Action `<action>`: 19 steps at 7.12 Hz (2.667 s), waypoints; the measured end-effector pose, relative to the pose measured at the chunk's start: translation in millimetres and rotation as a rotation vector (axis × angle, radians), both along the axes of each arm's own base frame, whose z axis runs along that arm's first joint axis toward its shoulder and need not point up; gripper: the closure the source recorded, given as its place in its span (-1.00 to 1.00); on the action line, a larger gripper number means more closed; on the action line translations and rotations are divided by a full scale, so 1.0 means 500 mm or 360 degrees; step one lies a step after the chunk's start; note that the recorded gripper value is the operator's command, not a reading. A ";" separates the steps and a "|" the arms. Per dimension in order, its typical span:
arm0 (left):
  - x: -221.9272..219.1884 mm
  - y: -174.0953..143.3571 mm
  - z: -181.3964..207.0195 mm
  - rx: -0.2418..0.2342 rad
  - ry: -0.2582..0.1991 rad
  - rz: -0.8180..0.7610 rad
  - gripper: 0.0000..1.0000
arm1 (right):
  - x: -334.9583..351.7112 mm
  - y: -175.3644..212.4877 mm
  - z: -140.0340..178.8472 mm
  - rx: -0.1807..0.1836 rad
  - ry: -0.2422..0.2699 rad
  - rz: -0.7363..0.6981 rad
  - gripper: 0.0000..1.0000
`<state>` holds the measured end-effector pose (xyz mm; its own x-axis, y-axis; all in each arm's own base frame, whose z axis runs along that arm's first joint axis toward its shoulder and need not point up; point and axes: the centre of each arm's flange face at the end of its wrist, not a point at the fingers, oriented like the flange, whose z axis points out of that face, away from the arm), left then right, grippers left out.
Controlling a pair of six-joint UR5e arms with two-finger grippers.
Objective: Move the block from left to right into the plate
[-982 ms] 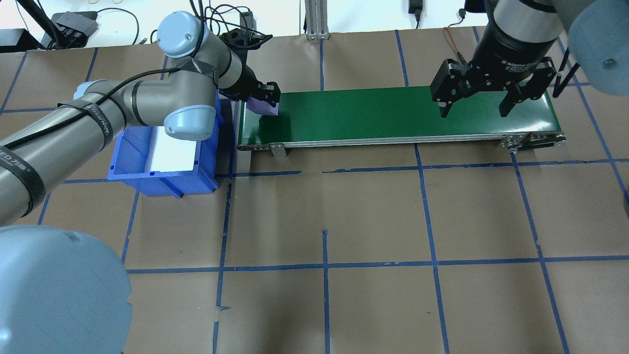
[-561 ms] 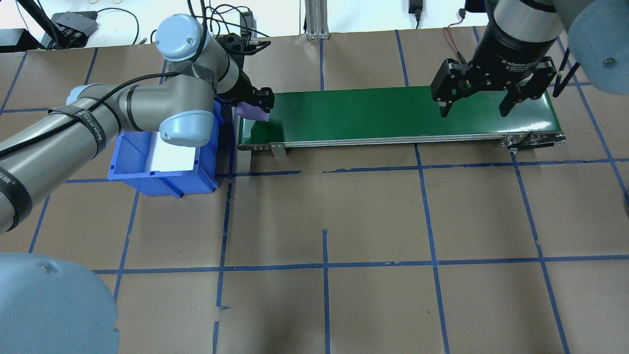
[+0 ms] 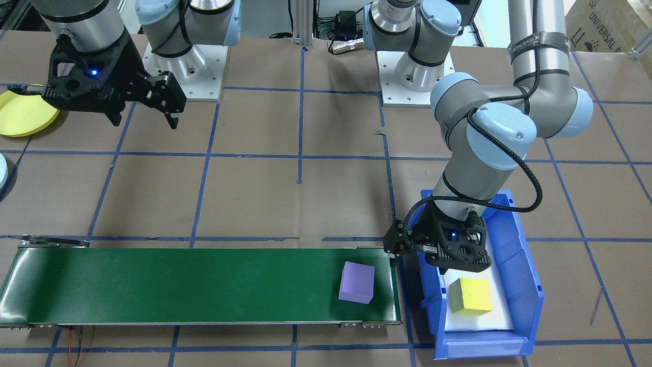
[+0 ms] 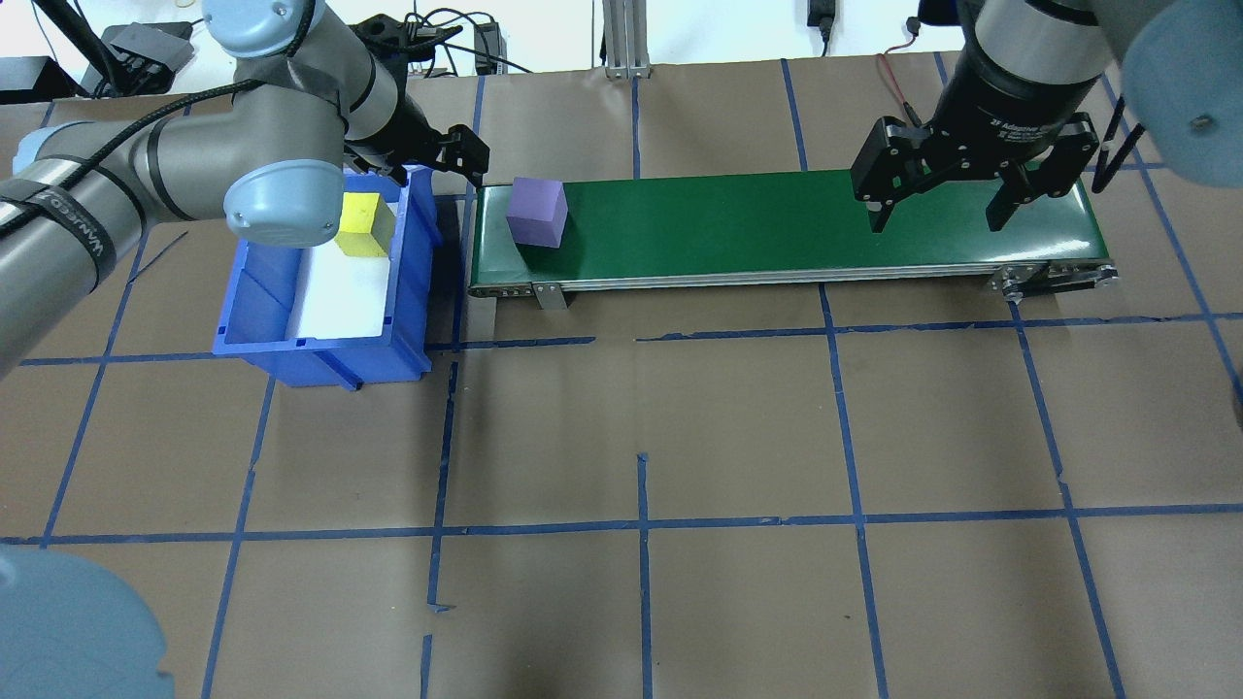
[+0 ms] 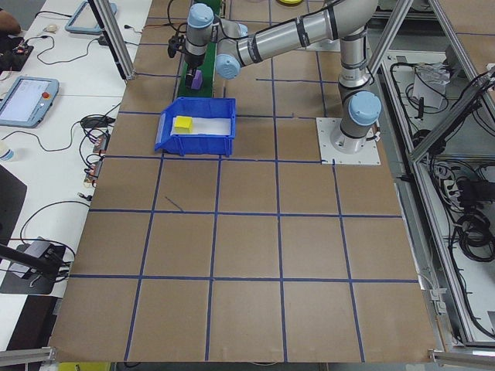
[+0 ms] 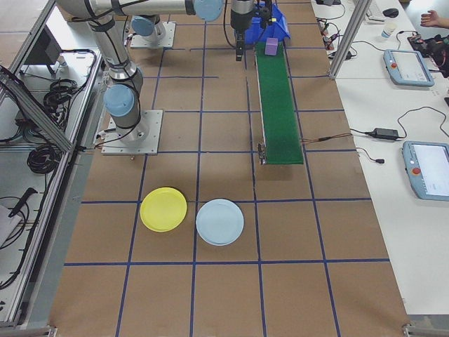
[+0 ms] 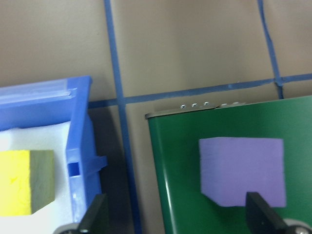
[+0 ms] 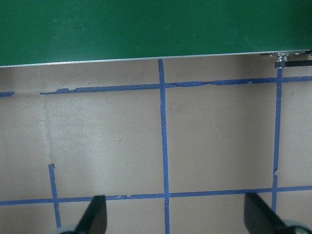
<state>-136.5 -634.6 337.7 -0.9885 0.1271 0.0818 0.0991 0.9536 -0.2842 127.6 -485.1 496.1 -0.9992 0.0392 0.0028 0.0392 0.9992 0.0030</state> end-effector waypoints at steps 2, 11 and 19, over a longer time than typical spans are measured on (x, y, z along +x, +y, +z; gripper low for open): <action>0.071 -0.018 0.016 -0.0033 -0.0037 -0.0016 -1.00 | -0.013 -0.007 -0.003 0.0000 0.0008 0.0012 -1.00; 0.250 -0.069 -0.209 0.0197 -0.0049 -0.0056 -0.72 | -0.470 -0.197 -0.108 -0.0176 -0.0116 -0.0128 -1.00; 0.147 0.009 0.112 -0.0210 -0.0102 -0.0123 0.18 | -0.561 -0.365 -0.389 -0.0434 -0.0410 -0.0033 -1.00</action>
